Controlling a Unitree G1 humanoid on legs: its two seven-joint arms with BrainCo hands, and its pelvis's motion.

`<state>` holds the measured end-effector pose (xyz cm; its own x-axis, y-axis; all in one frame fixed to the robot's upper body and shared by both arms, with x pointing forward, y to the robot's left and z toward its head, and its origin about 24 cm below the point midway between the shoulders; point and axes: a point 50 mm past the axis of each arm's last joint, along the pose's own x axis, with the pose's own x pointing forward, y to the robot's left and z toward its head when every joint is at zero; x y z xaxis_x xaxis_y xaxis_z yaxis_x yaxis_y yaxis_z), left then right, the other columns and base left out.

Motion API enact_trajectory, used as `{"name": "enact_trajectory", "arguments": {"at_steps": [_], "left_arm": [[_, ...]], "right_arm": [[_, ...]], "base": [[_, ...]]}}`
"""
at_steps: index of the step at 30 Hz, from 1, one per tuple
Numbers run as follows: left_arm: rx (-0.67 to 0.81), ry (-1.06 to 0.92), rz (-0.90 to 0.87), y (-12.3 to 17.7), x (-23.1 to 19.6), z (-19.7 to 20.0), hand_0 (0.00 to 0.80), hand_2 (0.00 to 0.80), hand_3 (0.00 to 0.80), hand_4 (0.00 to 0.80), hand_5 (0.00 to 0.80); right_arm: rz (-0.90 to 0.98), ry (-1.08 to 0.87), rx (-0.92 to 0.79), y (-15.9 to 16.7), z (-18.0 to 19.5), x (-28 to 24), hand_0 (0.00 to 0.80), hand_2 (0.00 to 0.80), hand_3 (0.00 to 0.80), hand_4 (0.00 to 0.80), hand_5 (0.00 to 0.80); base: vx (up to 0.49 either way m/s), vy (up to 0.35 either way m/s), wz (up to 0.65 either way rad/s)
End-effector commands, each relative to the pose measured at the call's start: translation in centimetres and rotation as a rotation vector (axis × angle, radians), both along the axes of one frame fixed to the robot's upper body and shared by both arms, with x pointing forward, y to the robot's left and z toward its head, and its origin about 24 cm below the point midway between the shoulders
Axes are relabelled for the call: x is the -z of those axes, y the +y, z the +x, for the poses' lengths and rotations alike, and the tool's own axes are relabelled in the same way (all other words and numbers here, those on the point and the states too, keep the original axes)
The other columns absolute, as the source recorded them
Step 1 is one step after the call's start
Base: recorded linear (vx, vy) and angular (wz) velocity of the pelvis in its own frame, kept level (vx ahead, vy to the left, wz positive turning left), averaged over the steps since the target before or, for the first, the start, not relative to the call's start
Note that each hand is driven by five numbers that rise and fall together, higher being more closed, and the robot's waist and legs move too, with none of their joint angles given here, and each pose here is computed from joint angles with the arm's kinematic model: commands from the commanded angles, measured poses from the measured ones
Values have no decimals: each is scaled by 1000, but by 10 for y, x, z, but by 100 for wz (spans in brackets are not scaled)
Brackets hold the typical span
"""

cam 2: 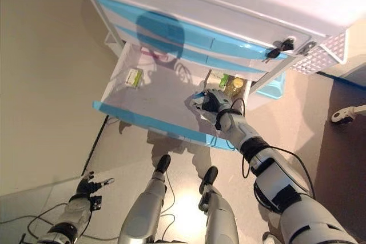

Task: Open the drawer and pick up the medicine

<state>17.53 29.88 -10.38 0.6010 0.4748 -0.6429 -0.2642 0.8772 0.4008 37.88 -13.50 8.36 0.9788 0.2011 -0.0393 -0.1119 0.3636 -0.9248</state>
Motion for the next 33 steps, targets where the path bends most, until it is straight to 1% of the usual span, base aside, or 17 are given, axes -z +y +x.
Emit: {"name": "enact_trajectory", "arguments": {"at_steps": [1,8,11,12,18,24,33], "left_arm": [[-20,86,36,9,8,-22,0,0,0,0,0],[-2,197,30,3,22,-47,0,0,0,0,0],[-7,248,25,3,27,-61,0,0,0,0,0],[-4,297,22,1,32,-73,0,0,0,0,0],[-1,352,6,-2,38,-90,0,0,0,0,0],[-9,425,-6,-4,44,-117,0,0,0,0,0],[-6,469,-12,-6,46,-131,0,0,0,0,0]], "right_arm": [[31,-73,-62,4,1,-19,800,800,800,800,800],[48,-32,-83,-2,-9,-6,800,800,800,800,800],[61,-19,-97,-4,-15,-2,800,800,800,800,800],[66,-1,-95,-8,-19,4,800,800,800,800,800],[112,8,-96,-19,-31,7,800,800,800,800,800],[235,-40,-102,-35,-56,-1,800,800,800,800,800],[329,-120,-112,-46,-74,-18,800,800,800,800,800]], "base": [[67,21,-16],[76,10,-8],[98,-3,-8],[89,3,-6],[79,-1,-14],[86,3,-2],[31,-3,-2]]}}
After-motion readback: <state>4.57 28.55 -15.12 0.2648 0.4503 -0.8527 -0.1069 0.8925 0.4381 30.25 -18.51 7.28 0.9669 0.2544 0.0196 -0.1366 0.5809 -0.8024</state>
